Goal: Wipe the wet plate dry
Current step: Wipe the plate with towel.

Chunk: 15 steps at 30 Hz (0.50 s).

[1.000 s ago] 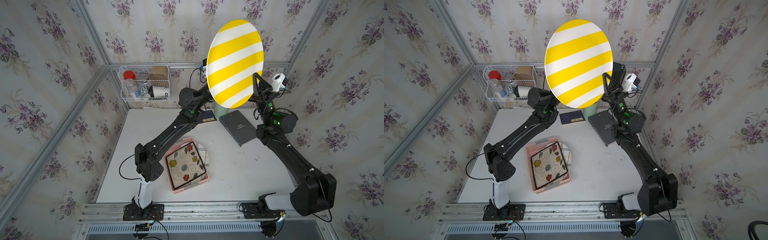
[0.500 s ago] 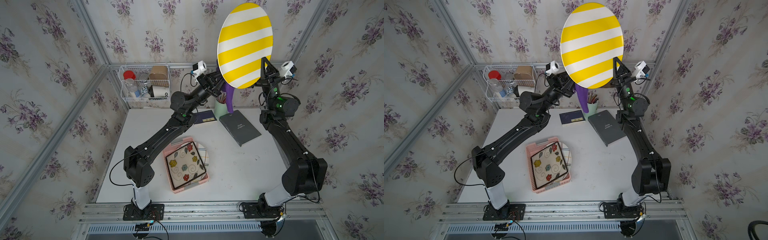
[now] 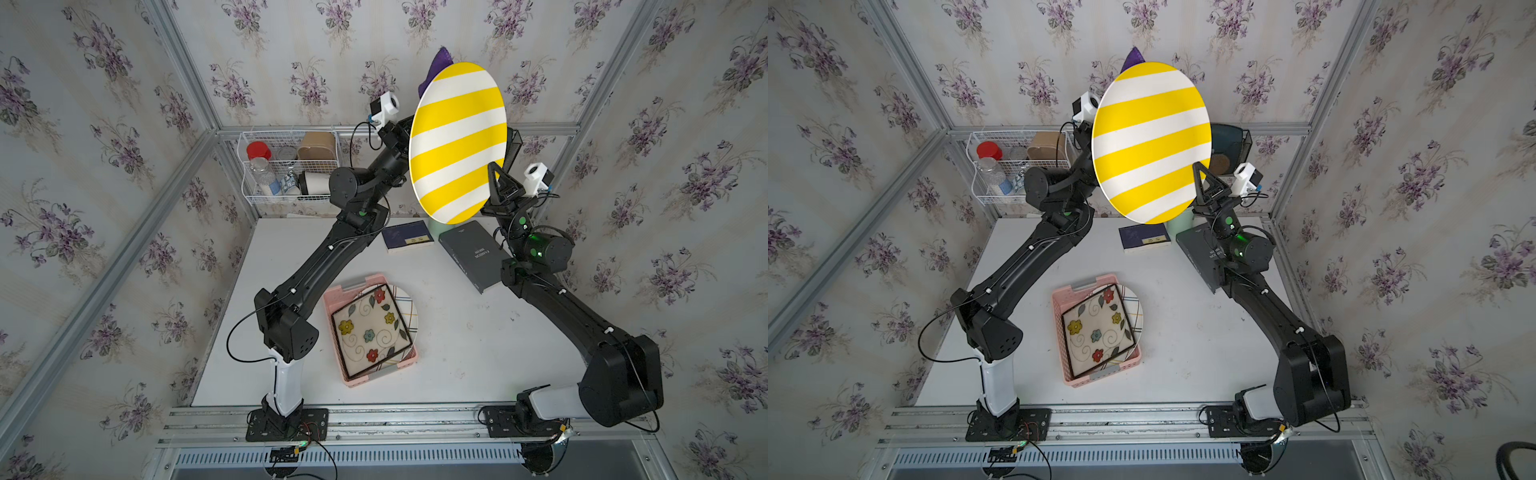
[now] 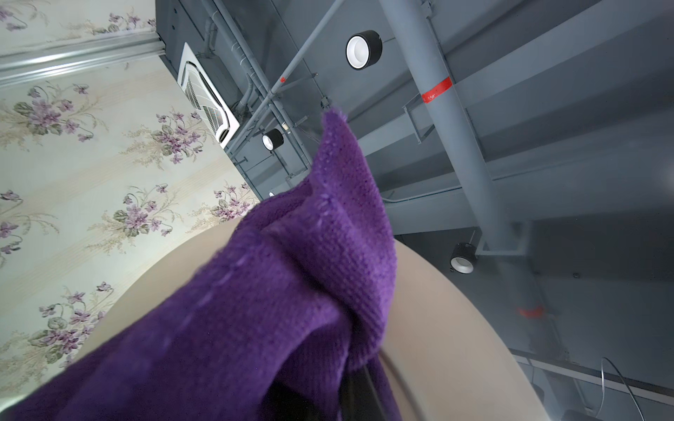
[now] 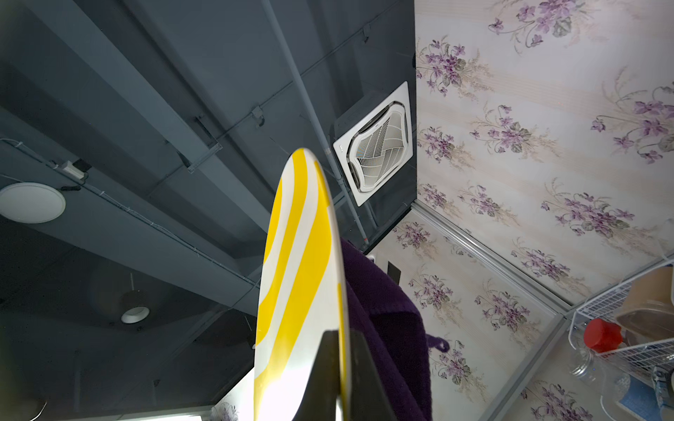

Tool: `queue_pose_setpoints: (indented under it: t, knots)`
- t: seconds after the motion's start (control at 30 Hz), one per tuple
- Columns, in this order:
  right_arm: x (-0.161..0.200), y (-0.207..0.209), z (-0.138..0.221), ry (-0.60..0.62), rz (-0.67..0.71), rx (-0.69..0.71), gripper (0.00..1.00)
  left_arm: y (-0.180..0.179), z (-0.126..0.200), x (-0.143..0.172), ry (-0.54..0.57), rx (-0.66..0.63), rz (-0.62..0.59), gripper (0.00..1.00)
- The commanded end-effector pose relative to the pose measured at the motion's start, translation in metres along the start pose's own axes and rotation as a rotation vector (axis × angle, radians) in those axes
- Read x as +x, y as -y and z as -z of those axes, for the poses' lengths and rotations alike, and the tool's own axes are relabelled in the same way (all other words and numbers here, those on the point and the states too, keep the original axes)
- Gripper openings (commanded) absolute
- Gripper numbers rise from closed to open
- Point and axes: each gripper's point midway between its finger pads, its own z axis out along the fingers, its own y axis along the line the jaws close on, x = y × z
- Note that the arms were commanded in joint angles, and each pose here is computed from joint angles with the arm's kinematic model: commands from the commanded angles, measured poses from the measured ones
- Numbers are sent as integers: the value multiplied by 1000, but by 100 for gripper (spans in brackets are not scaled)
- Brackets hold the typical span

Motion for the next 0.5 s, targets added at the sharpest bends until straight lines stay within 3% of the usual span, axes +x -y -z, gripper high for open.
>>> queue_pose_setpoints:
  t: [0.0,0.13,0.23,0.37,0.47]
  knots:
    - [-7,26,-12,-15,38,86,0,-3,-7,48,-158,7,10,0]
    - [-55,8,-40,49,99,21,0,-35,11,81,-280,-152,-20,0]
    - [-91,-7,-42,121,146,3,0,-49,41,90,-288,-307,-113,0]
    - [-123,-12,-27,187,216,70,0,-57,86,93,-290,-529,-282,0]
    - [-129,-2,-12,220,249,168,0,-48,122,86,-267,-748,-485,0]
